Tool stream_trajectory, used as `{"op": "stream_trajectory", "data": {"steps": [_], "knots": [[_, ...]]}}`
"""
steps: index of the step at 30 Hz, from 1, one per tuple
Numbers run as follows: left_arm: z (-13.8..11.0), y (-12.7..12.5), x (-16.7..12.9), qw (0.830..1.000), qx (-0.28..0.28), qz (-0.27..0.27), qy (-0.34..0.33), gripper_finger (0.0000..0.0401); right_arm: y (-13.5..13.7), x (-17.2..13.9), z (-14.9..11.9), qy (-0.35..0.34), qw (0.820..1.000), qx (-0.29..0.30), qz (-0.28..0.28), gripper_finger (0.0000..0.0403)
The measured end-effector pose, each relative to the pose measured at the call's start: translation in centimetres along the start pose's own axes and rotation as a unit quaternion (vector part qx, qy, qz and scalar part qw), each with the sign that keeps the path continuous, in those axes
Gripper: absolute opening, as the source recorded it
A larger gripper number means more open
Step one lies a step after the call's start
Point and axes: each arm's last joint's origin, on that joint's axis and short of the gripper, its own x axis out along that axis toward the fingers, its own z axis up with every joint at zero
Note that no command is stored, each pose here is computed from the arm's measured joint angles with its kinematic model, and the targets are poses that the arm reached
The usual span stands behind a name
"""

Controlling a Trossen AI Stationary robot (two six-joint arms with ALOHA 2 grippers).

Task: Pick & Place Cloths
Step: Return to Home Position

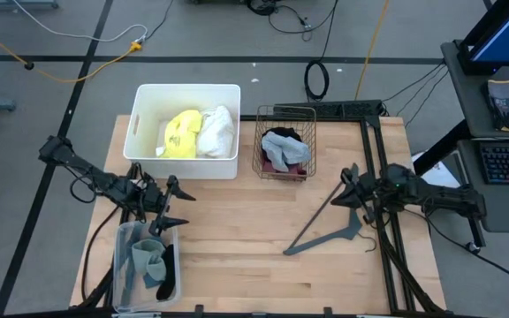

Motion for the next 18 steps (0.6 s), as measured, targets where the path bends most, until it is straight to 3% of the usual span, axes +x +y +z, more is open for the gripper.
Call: {"op": "stream_trajectory", "data": {"steps": [9,18], "knots": [[0.0,0.0,0.0,1.000,0.000,0.000,0.000,0.0340,-0.3,0.2,-0.8,0.001,1.000,-0.022,-0.001,0.0004],[0.0,0.0,0.0,1.000,0.000,0.000,-0.001,0.0340,0.1,0.1,0.7,-0.069,0.996,-0.059,0.014,0.0004]]}}
